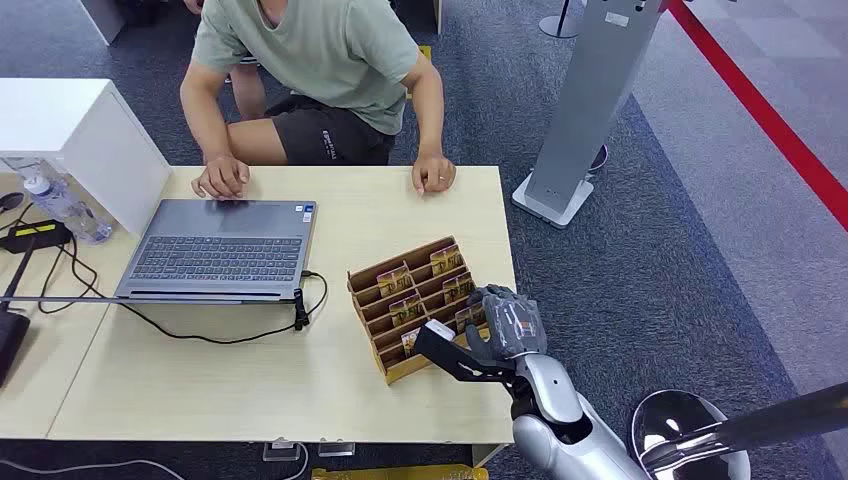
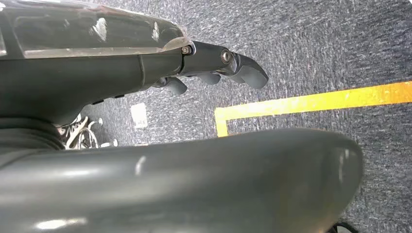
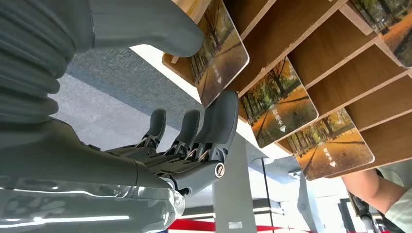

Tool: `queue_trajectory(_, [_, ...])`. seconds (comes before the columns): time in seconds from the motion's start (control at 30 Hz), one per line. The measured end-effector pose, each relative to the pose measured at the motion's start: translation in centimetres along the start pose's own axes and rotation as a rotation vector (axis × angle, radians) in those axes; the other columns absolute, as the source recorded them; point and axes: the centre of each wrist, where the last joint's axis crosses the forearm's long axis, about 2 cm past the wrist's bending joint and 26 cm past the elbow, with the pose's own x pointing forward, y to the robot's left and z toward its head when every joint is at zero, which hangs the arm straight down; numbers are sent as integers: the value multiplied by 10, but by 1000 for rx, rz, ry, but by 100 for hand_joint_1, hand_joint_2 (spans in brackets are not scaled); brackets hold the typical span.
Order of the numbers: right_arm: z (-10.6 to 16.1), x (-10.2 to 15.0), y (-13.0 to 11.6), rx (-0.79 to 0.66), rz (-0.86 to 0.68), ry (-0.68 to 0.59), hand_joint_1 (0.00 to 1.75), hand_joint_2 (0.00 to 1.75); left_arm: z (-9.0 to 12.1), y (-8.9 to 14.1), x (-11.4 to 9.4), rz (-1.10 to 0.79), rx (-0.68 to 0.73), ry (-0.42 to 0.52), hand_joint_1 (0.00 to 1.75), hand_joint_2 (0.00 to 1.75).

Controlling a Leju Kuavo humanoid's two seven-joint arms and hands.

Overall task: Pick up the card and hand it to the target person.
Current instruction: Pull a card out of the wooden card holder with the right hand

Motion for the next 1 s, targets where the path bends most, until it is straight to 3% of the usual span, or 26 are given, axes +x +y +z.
queue_trajectory(0.3, [0,0,1,7,1,3,70,175,0,0,0,0,0,0,0,0])
queue_trajectory(0.53, [0,-1,2,11,2,6,94,175,0,0,0,-2,-1,0,0,0])
queue_trajectory(0.83, [0,-1,3,20,-15,9,95,175,0,0,0,-8,-1,0,0,0])
queue_trajectory(1.0, [1,-1,3,22,-17,10,112,175,0,0,0,-12,-1,0,0,0])
